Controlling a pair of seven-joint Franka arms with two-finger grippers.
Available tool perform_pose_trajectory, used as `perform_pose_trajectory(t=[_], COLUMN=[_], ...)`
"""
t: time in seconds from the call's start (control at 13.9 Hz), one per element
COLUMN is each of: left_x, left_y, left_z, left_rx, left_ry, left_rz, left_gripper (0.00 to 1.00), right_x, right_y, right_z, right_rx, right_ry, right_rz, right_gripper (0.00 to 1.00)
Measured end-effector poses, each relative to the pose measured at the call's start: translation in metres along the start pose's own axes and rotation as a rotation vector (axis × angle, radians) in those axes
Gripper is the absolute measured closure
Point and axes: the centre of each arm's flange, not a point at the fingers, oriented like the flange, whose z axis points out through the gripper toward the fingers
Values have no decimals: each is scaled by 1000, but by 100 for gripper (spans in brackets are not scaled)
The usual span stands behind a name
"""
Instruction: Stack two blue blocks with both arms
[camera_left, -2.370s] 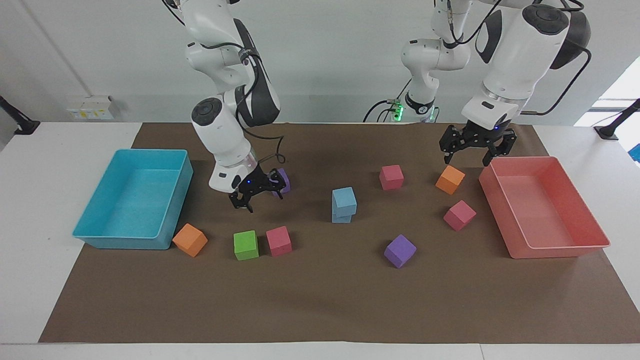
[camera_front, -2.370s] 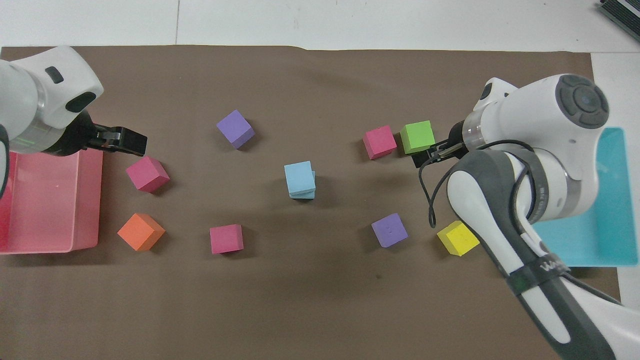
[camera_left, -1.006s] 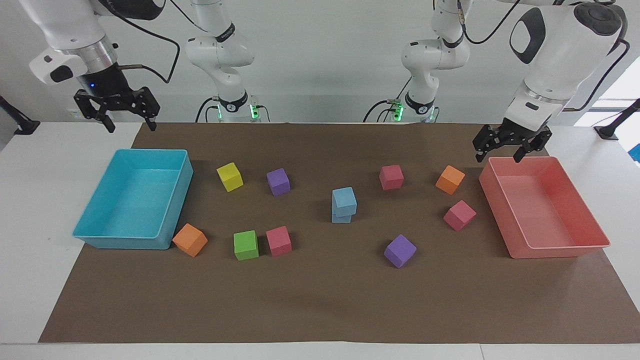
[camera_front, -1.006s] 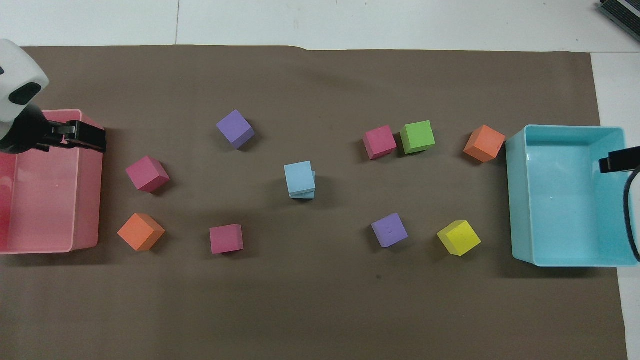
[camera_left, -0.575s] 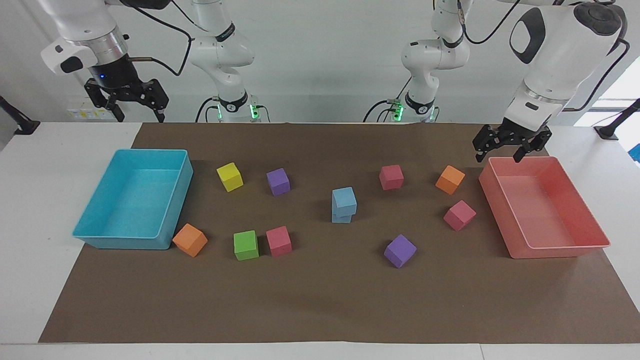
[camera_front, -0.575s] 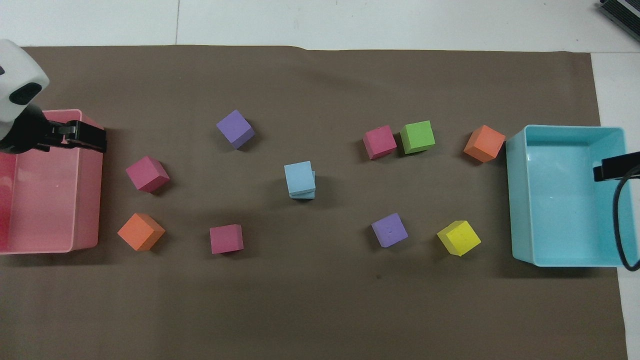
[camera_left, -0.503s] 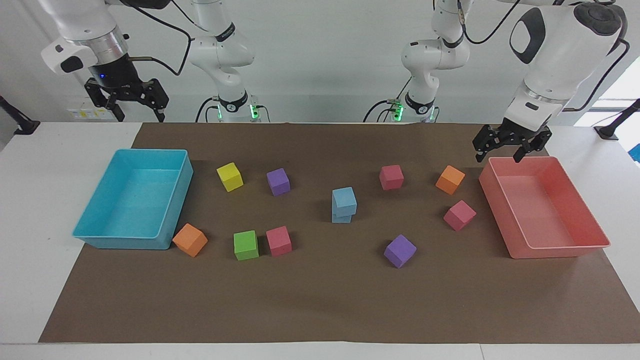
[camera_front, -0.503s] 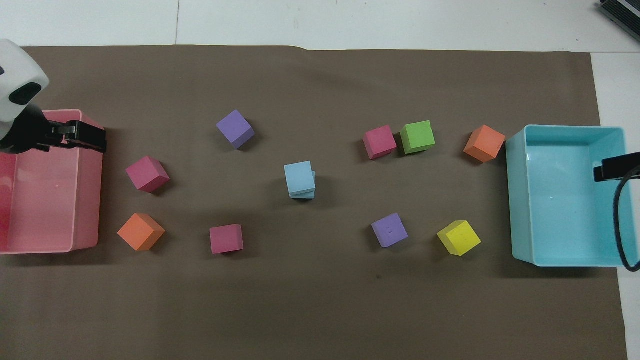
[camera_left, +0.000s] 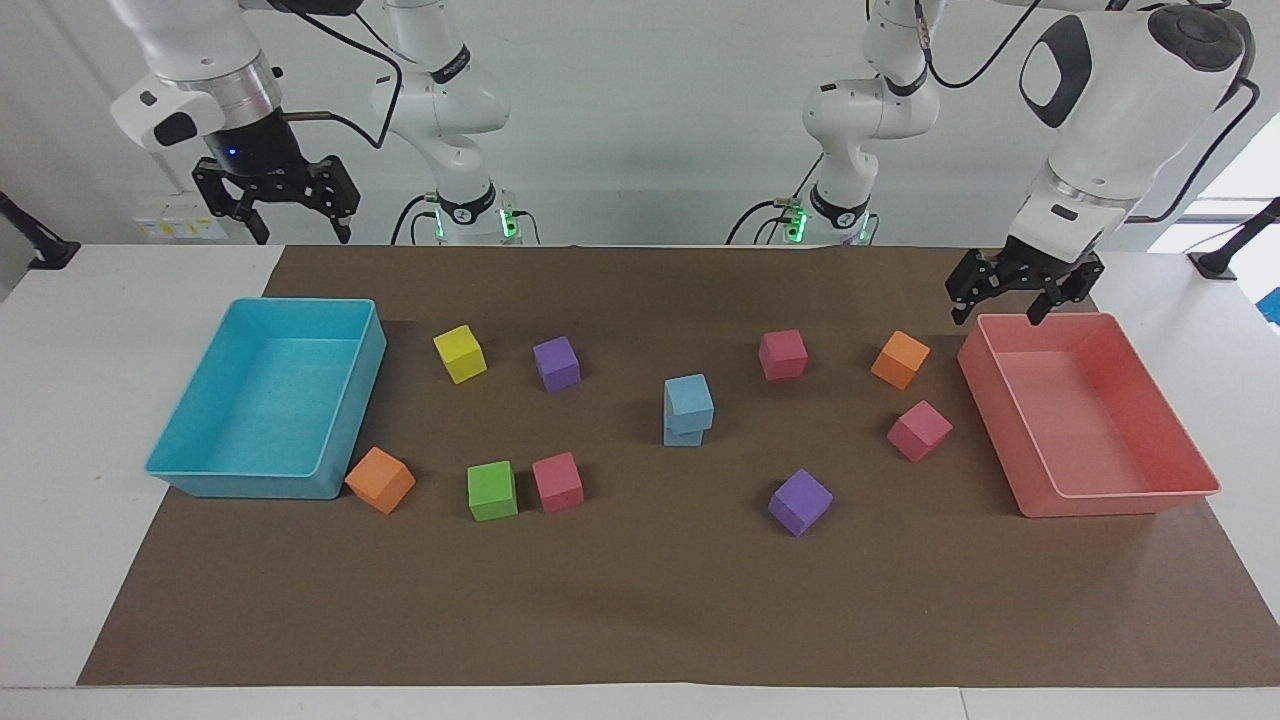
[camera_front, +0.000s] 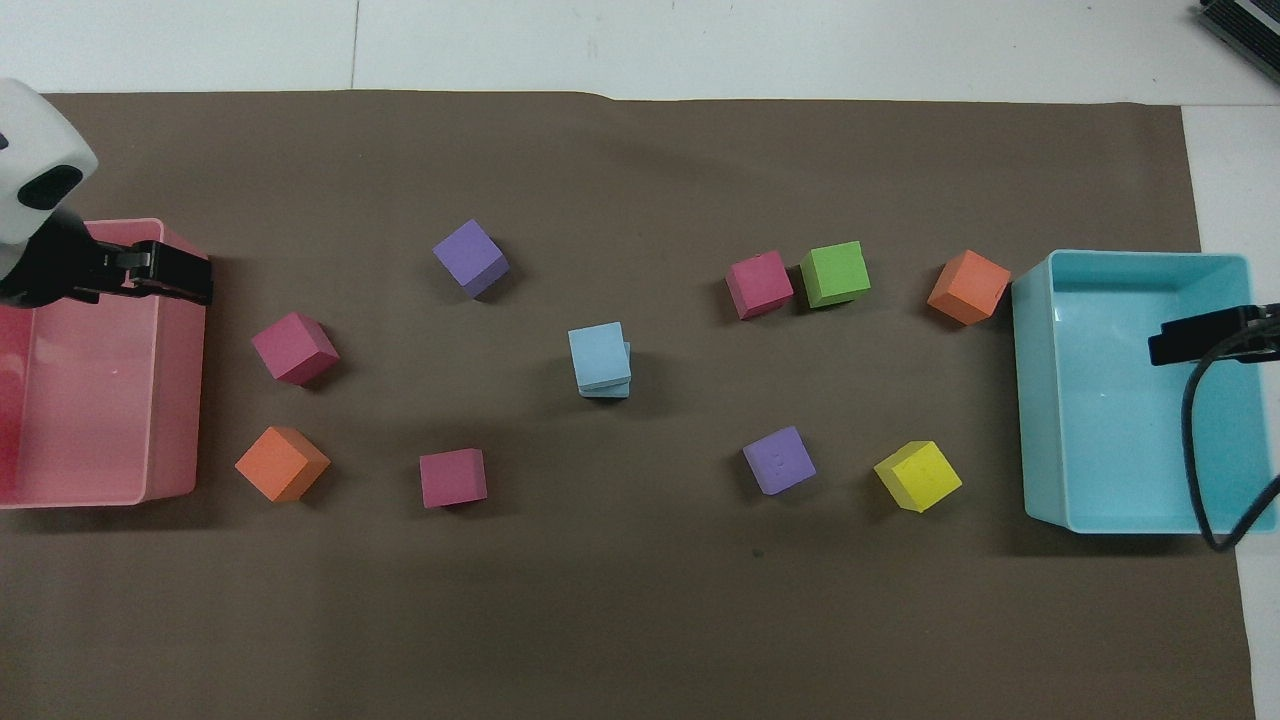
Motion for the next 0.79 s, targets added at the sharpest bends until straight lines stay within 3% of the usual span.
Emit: perform_pose_trajectory(t=[0.79], left_x=[0], left_y=[0], left_z=[0], left_rx=[0], left_ry=[0], left_rz=[0], left_gripper=[0], right_x=[-3], right_y=[1], right_z=[-2], right_rx=[0], right_ry=[-1], right_rz=[-36], right_gripper=[0])
